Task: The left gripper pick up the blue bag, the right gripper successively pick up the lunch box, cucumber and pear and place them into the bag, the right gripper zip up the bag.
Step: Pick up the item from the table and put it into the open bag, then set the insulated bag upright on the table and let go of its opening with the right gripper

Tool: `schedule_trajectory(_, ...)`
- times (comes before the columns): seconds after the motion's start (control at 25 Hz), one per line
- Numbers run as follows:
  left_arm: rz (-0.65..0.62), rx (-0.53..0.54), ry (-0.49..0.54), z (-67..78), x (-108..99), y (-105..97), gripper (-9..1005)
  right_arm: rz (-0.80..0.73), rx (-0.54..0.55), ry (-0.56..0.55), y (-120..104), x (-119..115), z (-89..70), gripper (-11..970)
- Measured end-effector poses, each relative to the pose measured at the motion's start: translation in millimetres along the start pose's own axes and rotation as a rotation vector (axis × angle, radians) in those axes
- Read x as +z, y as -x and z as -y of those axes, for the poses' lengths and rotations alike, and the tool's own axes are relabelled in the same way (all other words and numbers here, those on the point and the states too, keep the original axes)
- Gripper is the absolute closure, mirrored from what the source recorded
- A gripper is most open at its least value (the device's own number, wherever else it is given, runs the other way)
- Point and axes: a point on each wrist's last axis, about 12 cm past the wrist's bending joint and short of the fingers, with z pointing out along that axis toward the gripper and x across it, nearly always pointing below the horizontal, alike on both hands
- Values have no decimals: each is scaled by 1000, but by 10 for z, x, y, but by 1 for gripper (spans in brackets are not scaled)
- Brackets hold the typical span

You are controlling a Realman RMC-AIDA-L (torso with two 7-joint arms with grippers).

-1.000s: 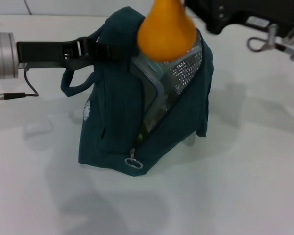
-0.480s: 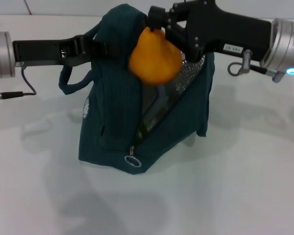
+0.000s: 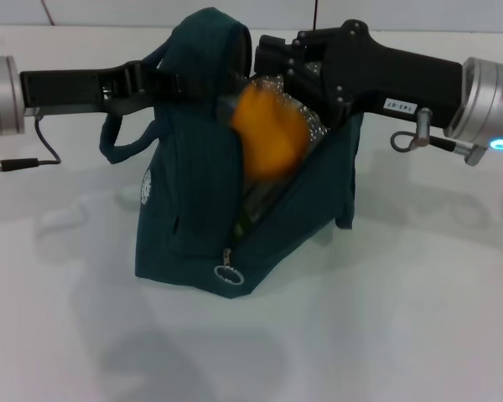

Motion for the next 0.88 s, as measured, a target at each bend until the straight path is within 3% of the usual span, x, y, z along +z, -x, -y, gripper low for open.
schedule_trajectory(0.16,1,3,0,-7,-1,-19,944,-6,14,-1,-35,-24,-7,895)
schedule_trajectory(0.44,1,5,-1,-24,2,-43,944,8,31,-64,-50,-178,42,609)
schedule_trajectory(0.68,0,10,-4,-39,9,-56,944,39,75,-284,-144,-767,146,412)
schedule_trajectory(0.8,0,13,-3,-41,6,-60,944,13,109,-372,-262,-1097,113,347)
schedule_trajectory(0.88,0,17,-2,-44,3,-64,944,0,119,-387,-307,-1164,90,305)
